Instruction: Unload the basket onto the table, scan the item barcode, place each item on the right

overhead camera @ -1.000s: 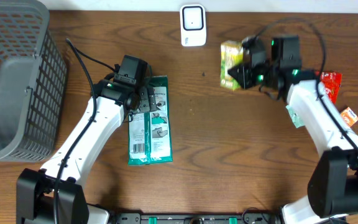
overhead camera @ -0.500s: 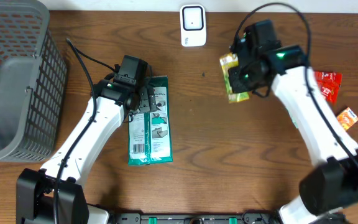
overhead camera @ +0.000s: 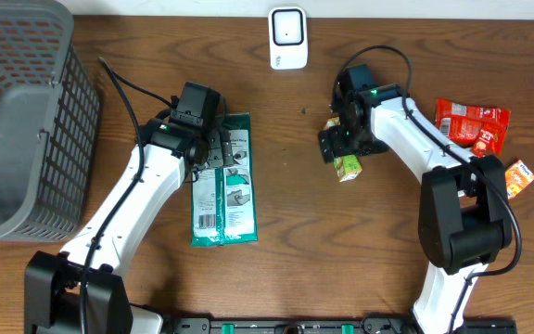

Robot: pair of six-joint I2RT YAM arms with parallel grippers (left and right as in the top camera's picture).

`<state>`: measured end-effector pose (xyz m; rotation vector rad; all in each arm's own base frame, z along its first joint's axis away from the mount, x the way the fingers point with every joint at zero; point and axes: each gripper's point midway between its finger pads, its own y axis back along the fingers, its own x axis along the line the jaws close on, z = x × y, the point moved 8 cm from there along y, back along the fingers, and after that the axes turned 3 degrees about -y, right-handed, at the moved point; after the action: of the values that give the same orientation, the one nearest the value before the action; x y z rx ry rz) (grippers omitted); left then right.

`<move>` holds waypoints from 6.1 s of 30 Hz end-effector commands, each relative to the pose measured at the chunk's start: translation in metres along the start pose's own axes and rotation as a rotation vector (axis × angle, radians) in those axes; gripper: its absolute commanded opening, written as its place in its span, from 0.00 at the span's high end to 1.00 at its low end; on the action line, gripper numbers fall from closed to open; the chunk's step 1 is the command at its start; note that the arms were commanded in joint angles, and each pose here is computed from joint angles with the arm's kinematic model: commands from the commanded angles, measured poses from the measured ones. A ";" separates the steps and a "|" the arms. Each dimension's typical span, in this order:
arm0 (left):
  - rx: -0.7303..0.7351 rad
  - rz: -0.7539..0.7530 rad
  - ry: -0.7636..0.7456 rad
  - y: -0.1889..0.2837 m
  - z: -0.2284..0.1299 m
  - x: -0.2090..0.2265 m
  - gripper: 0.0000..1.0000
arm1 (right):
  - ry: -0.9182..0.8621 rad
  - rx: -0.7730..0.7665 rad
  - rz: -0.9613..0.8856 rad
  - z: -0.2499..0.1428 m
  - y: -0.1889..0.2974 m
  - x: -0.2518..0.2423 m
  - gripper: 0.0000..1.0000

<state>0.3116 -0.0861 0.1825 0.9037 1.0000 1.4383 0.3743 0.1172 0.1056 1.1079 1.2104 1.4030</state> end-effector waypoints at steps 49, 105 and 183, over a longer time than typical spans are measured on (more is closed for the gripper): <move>-0.002 0.010 0.006 0.000 0.002 0.002 0.07 | 0.036 -0.096 0.040 -0.008 0.017 0.017 0.80; -0.002 0.011 0.005 0.000 0.002 0.002 0.07 | 0.101 0.137 -0.153 -0.058 0.002 -0.004 0.75; -0.002 0.011 0.006 0.000 0.002 0.002 0.07 | -0.072 -0.862 0.084 0.174 0.215 0.055 0.83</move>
<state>0.3115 -0.0861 0.1825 0.9041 1.0002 1.4383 0.5551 0.2098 0.2115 0.6935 0.5641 1.6350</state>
